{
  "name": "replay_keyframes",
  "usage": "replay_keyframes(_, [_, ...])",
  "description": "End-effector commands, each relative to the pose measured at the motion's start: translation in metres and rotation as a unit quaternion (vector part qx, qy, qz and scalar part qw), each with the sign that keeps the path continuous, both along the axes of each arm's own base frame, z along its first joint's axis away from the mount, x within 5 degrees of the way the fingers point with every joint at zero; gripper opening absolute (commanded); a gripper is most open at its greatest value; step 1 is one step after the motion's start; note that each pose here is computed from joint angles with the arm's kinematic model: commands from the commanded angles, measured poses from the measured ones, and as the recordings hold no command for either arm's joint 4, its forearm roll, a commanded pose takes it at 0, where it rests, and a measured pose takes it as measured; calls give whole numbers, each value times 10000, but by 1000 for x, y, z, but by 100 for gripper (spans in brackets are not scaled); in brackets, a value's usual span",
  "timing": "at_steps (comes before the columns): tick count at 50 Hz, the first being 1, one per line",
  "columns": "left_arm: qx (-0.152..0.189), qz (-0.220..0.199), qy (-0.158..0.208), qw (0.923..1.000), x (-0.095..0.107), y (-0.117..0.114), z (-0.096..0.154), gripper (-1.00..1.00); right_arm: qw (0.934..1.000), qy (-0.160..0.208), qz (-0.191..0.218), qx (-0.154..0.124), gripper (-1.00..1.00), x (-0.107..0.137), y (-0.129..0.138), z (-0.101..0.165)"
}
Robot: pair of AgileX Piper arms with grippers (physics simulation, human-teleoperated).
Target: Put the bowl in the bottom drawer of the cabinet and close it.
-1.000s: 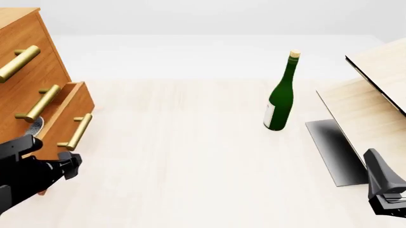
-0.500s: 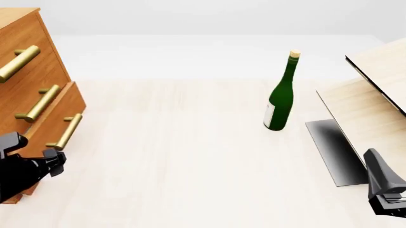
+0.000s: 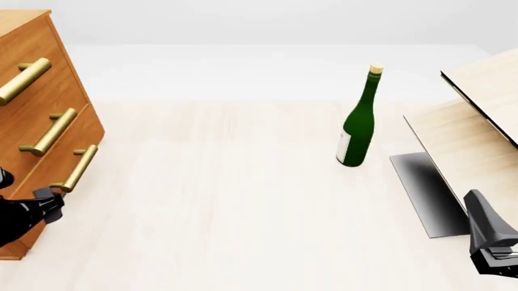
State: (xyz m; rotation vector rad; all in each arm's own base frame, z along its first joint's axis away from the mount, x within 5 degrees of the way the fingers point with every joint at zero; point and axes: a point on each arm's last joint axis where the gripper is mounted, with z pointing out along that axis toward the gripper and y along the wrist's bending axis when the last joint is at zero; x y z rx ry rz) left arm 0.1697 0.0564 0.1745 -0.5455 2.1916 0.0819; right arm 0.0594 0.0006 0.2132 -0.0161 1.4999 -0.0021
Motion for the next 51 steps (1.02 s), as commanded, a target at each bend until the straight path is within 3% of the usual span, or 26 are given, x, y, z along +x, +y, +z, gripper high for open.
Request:
replay_keyframes(1, [280, 472, -29, 9985, -12, 20, 7, 100, 10000, 0, -1, -1, 100, 0, 0, 0])
replay_keyframes(27, [561, 534, 28, 9970, -14, 31, 15, 100, 10000, 0, -1, -1, 100, 0, 0, 0])
replay_keyframes(35, [393, 92, -33, 9992, -14, 9, 13, 100, 10000, 2, 0, 0, 100, 0, 0, 0])
replay_keyframes(41, [174, -275, 64, 9994, -7, -7, -8, 100, 10000, 1, 0, -2, 100, 0, 0, 0])
replay_keyframes(51, [-87, -975, 18, 9952, -3, -38, -21, 100, 10000, 1, 0, -2, 100, 0, 0, 0])
